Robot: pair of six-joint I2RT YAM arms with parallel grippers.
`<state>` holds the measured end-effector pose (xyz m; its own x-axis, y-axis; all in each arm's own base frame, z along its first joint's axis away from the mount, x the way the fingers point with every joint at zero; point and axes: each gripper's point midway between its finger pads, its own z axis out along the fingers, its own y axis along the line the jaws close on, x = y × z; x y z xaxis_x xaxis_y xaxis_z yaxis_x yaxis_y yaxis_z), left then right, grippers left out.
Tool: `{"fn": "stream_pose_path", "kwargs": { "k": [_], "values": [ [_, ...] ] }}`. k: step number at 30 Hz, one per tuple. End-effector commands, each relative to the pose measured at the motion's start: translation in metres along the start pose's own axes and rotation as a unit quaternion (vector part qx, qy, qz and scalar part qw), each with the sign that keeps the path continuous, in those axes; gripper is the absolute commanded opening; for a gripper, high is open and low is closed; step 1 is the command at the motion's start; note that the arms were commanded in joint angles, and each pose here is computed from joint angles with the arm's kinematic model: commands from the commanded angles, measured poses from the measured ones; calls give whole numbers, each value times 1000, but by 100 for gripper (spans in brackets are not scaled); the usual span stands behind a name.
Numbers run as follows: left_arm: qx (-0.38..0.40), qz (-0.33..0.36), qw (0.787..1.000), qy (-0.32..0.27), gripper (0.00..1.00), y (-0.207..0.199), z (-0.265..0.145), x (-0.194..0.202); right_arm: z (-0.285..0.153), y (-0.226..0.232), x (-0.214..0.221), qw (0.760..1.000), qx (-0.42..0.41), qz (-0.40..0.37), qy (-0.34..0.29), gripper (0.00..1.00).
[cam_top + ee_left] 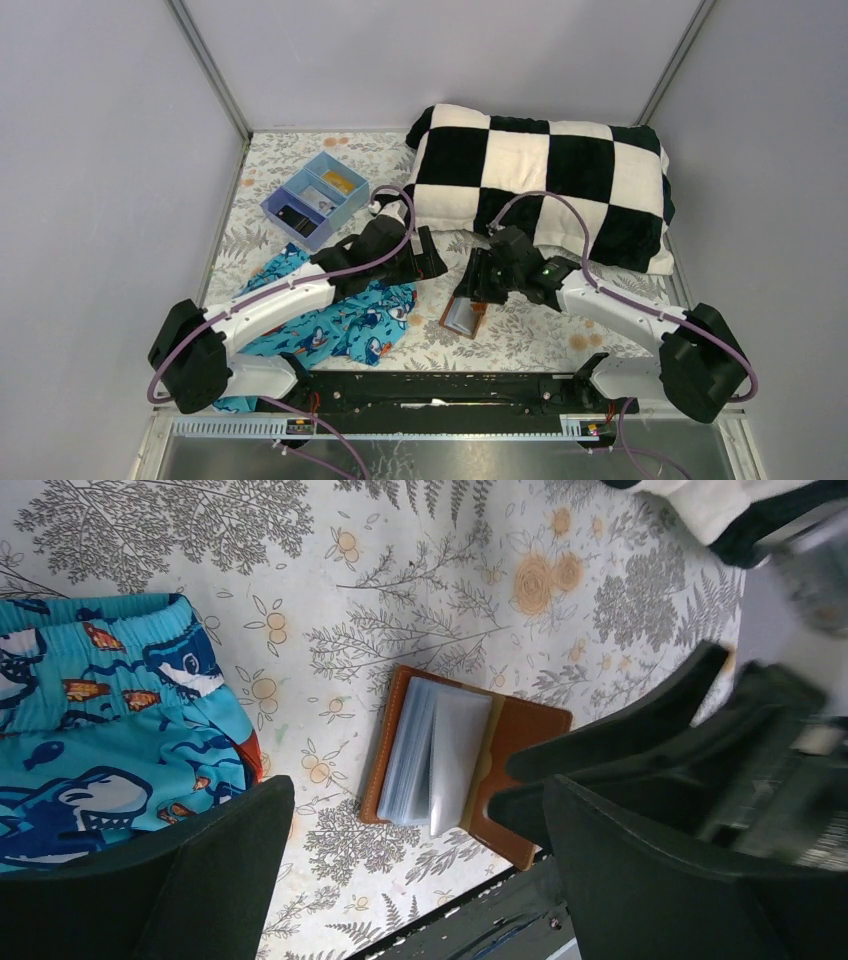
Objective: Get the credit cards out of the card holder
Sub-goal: Remove the credit card from the card holder.
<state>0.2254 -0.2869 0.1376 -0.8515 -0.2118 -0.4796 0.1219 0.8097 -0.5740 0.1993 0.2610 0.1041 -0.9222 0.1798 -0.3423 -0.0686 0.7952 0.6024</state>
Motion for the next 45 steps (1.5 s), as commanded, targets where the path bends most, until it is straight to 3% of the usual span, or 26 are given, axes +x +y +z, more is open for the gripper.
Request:
{"fn": "stream_pose_path", "kwargs": {
  "k": [1, 7, 11, 15, 20, 39, 45],
  "values": [
    [22, -21, 999, -28, 99, -9, -6, -13, 6, -24, 23, 999, 27, 21, 27, 56],
    [49, -24, 998, 21, 98, -20, 6, 9, -7, -78, 41, 993, 104, 49, -5, 57],
    [76, -23, 996, 40, 89, -29, 20, 22, -6, -108, 54, 988, 132, 76, -15, 54],
    [102, -28, 992, 67, 81, -39, 32, 36, -4, -126, 60, 984, 145, 99, -32, 41],
    [125, -35, 986, 101, 82, -57, 40, 45, -3, -135, 65, 981, 156, 108, -35, 32],
    [184, -64, 965, 176, 87, -93, 58, 86, -6, -126, 68, 987, 120, 100, -33, 34],
    [87, -30, 990, 106, 93, -63, 58, 62, -9, -129, 69, 987, 124, 100, -35, 35]
  ]
}}
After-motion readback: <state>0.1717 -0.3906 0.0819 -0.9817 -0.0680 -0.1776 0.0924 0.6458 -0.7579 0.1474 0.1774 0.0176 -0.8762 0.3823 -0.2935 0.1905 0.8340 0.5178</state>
